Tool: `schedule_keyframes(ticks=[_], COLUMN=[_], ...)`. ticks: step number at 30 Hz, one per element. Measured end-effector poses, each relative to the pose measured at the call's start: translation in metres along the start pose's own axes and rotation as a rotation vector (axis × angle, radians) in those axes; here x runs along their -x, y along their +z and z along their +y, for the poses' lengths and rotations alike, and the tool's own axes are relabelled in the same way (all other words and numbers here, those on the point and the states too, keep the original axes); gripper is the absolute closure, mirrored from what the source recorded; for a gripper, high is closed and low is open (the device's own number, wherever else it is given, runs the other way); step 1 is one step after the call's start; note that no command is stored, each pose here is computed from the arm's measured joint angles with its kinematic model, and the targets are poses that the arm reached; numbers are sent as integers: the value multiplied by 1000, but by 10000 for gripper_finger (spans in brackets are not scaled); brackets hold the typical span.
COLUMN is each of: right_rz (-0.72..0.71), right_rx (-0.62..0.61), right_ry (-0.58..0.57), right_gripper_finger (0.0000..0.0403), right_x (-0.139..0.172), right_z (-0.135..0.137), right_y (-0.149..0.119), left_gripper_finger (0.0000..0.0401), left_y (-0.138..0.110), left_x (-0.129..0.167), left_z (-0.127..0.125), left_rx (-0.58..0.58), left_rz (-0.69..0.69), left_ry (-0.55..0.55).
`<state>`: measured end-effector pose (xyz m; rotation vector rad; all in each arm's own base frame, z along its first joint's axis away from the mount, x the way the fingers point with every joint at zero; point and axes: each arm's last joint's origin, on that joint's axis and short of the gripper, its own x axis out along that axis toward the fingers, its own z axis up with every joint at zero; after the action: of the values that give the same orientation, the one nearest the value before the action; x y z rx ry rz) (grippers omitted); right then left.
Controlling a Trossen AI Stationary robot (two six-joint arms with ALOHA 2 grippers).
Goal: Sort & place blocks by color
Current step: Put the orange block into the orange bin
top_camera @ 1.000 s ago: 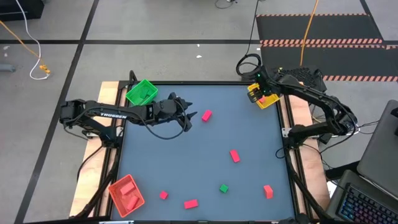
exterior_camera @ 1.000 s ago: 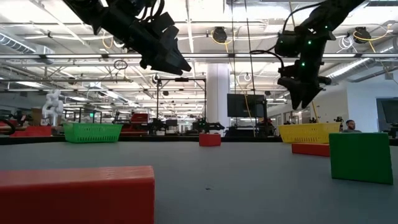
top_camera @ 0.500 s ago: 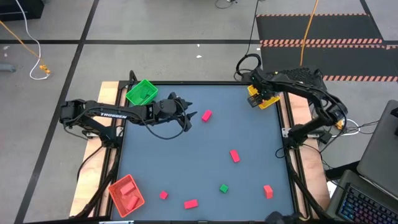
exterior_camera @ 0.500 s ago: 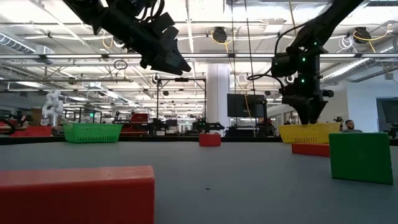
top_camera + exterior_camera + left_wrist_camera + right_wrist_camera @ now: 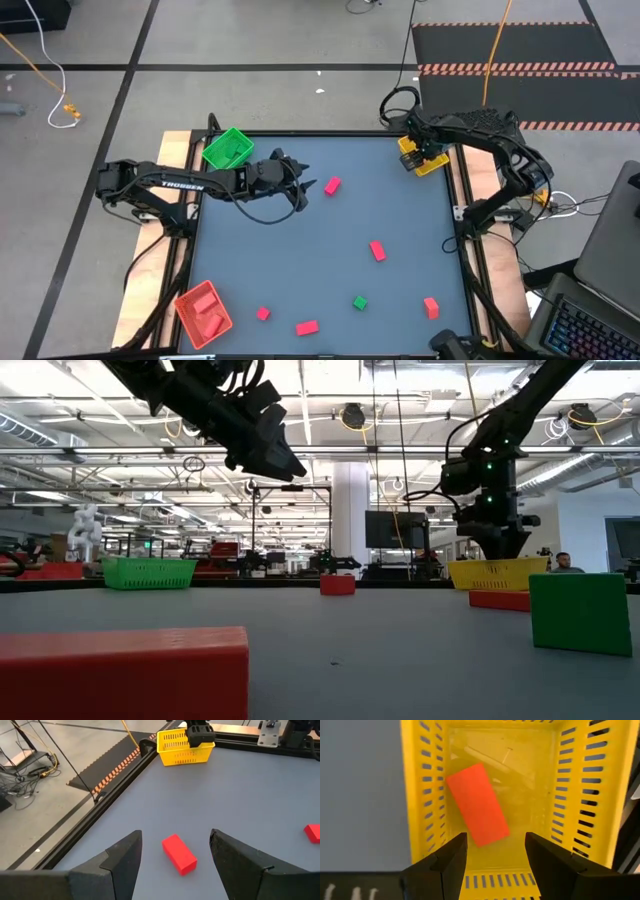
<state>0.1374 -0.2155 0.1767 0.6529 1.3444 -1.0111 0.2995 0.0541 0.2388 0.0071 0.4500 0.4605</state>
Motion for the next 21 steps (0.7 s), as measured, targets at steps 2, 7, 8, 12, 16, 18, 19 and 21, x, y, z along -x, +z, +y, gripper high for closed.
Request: schedule_keyframes(ticks=[2, 7, 8, 12, 16, 18, 19, 21], right_rz=[1, -16, -22, -34, -48, -52, -51, -49], right_rx=[-2, 18, 24, 30, 31, 30, 30, 28], right_ry=[-1, 5, 15, 36, 37, 36, 31, 25], right_gripper_finger=[206, 206, 206, 206, 206, 208, 211, 222], right_x=[0, -8, -10, -16, -16, -16, -16, -16], right_z=[-2, -2, -2, 0, 1, 1, 1, 1], right_y=[0, -3, -3, -6, -5, -5, -5, -5], left_gripper_finger=[167, 167, 167, 167, 167, 167, 167, 167], left_y=[0, 0, 0, 0, 0, 0, 0, 0], left_x=[0, 0, 0, 0, 0, 0, 0, 0], left_z=[0, 0, 0, 0, 0, 0, 0, 0], left_rx=[-1, -1, -1, -1, -1, 0, 0, 0], left_rz=[1, 1, 1, 1, 1, 1, 1, 1], left_ry=[0, 0, 0, 0, 1, 1, 0, 0])
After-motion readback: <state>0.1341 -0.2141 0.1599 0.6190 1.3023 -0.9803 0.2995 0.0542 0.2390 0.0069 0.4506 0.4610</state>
